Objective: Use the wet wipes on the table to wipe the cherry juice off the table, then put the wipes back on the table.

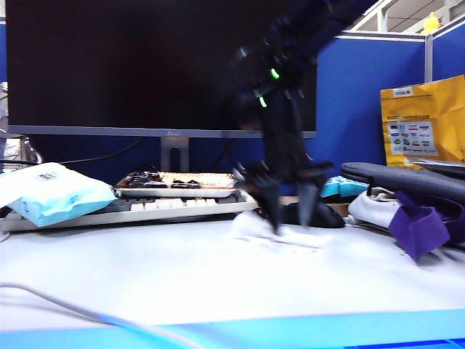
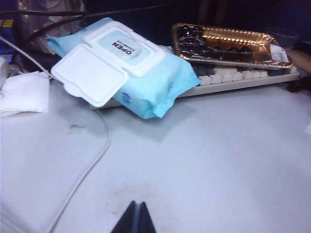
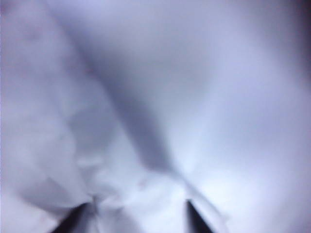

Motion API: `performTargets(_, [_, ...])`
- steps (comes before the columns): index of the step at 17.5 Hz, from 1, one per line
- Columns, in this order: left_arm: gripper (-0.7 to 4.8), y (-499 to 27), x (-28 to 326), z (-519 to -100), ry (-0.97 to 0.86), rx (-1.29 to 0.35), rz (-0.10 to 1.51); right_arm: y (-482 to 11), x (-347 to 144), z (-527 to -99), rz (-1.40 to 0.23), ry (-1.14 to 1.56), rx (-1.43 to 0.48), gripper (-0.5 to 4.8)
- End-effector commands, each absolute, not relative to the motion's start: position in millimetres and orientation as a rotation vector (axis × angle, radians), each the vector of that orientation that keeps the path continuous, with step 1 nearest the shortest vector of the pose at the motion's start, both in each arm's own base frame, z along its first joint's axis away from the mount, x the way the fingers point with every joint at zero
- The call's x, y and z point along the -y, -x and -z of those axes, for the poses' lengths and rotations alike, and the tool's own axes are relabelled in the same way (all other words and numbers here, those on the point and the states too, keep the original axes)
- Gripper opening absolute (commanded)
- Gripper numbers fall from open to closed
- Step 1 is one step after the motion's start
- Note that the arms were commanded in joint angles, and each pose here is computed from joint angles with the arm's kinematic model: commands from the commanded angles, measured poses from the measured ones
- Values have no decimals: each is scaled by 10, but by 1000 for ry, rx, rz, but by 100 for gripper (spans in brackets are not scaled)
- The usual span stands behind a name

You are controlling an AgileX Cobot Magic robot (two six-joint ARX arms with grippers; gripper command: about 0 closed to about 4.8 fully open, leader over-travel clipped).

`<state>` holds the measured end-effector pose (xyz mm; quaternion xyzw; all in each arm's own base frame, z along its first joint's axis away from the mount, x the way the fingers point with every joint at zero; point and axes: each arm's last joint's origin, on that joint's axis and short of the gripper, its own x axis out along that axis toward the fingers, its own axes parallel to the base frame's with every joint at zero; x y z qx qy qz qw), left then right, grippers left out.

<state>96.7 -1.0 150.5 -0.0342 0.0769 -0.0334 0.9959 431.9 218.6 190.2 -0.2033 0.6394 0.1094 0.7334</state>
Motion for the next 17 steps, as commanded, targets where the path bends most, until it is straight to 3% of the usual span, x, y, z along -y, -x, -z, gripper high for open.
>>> performTargets(1, [-3, -967, 11, -1494, 69, -164, 70, -4281, -2230, -2441, -417, 268, -1357, 270])
performTargets(4, [-4, -967, 11, -1494, 69, -164, 70, -4275, -2262, -2535, -502, 178, -1342, 260])
performTargets(6, [-3, -967, 11, -1494, 69, -164, 70, -4245, -2247, -2768, -512, 160, -1272, 201])
performTargets(11, [-4, -967, 11, -1494, 69, -164, 70, -4076, -2189, -3365, -603, 69, -1135, 197])
performTargets(12, [-4, -967, 11, -1494, 69, -164, 70, -4029, -2165, -3501, -608, 61, -1096, 153])
performTargets(13, [-4, -967, 11, -1494, 69, -164, 70, -3940, -2119, -3732, -616, 43, -1030, -6])
performTargets(17, [-4, -967, 11, -1494, 69, -164, 70, -3520, -1898, -4520, -649, 11, -774, -1])
